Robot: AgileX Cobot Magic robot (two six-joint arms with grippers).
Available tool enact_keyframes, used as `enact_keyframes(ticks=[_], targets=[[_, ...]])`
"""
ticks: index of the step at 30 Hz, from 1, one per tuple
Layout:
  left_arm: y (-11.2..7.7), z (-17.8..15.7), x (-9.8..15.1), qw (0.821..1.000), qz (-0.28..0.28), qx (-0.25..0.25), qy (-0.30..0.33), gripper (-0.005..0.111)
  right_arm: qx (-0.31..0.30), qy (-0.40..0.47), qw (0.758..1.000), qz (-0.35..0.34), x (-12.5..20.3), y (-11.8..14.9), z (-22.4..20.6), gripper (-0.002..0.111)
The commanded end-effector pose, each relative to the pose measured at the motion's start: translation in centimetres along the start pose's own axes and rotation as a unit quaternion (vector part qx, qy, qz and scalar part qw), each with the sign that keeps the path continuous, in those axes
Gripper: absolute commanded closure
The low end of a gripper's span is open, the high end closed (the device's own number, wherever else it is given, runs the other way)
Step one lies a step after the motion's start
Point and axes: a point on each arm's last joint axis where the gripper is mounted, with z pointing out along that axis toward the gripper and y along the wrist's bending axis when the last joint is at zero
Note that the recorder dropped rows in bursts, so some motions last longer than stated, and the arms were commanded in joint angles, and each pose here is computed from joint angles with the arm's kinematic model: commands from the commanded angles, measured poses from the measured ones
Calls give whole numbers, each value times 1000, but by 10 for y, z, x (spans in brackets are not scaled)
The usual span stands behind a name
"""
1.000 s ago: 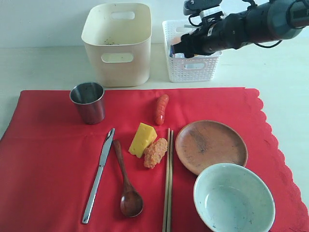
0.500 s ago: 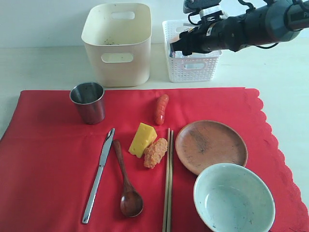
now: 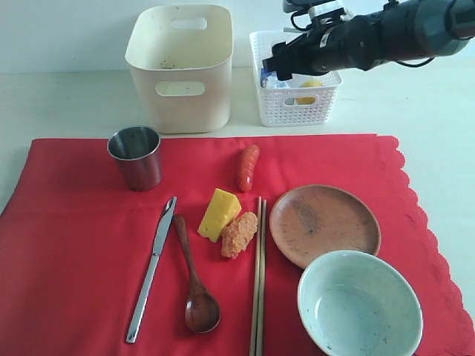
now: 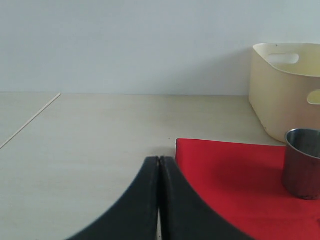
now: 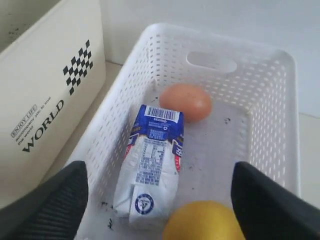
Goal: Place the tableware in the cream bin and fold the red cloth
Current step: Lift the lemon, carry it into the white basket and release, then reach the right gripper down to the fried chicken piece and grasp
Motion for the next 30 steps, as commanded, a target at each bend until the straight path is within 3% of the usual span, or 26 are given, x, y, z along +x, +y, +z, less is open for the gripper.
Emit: enact_keyframes(ticks=[1,4,6,12,16,21,30], targets=[[0,0,-1,1000,-4,0,-4,107,4,9,1000,-1,-18,-2,-24,33],[0,0,-1,1000,-4,0,-4,107,7,17,1000,-1,-28,-3,-40,36],[0,0,-1,1000,-4,0,-4,107,9,27,1000,0,-36,-3,-55,44],[0,0,-1,1000,-4,0,-4,107,16,76,997,0,-54,-5,-106,87],[0,0,-1,1000,-4,0,-4,107,20,99,995,1,-62,-6,-136,107],[0,0,-1,1000,-4,0,-4,107,22,121,992,1,-59,-7,-161,108],[0,0,-1,1000,-4,0,-4,107,14,149,989,12,-24,-4,-177,108]])
